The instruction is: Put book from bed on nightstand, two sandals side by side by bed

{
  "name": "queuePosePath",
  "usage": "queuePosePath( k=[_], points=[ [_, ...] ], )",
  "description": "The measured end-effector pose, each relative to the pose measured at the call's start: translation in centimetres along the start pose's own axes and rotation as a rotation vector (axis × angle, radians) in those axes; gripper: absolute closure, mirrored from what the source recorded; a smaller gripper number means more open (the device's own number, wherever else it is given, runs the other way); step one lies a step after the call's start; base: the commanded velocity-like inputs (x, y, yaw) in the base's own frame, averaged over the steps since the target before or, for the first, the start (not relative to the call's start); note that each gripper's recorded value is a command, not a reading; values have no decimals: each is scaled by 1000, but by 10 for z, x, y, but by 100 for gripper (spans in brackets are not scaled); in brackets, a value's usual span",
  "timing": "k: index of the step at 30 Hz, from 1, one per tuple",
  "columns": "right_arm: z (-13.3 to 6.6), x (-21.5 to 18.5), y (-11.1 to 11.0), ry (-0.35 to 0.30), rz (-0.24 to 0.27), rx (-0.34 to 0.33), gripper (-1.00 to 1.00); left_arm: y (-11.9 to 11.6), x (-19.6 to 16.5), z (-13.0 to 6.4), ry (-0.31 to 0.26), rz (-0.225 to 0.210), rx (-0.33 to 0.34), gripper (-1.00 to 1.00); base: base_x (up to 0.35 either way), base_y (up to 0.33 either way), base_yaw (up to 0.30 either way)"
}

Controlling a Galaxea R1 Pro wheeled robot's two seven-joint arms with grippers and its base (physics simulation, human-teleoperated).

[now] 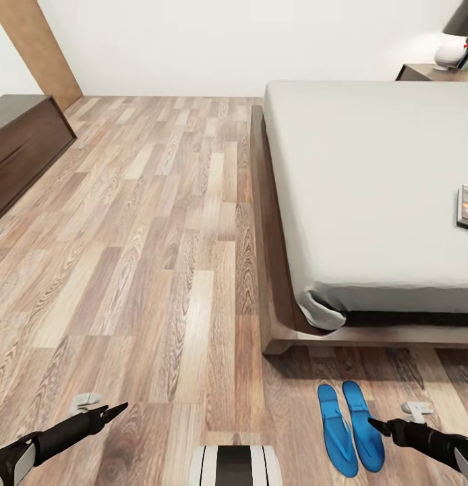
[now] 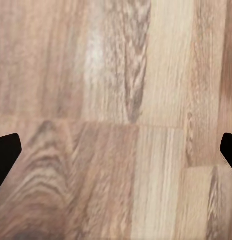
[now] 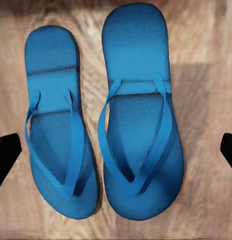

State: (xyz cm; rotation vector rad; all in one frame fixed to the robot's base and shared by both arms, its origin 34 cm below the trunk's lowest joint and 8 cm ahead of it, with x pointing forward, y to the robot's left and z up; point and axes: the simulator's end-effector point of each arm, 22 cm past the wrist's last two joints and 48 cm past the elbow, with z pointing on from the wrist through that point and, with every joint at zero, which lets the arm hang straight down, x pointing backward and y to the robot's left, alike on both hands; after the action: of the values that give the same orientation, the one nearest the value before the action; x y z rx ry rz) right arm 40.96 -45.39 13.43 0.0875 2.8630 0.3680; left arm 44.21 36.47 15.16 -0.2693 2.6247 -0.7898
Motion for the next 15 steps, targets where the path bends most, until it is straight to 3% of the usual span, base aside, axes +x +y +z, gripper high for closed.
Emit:
queuePosePath(
  k=[2, 5, 8, 15],
  points=[
    [-16, 16, 33, 40, 48, -201, -100, -5, -2, 2, -5, 2, 8, -100, 0, 0, 0],
    [-29, 33, 56, 66, 116, -318, -100, -11, -5, 2, -15, 5, 15, -100, 0, 0, 0],
    [-34, 37, 62, 62, 150, -345, -100, -15, -10, 1, -25, 10, 19, -100, 0, 0, 0],
    [-35, 41, 64, 62, 163, -354, -100, -23, -5, 9, -23, 2, 31, -100, 0, 0, 0]
  ],
)
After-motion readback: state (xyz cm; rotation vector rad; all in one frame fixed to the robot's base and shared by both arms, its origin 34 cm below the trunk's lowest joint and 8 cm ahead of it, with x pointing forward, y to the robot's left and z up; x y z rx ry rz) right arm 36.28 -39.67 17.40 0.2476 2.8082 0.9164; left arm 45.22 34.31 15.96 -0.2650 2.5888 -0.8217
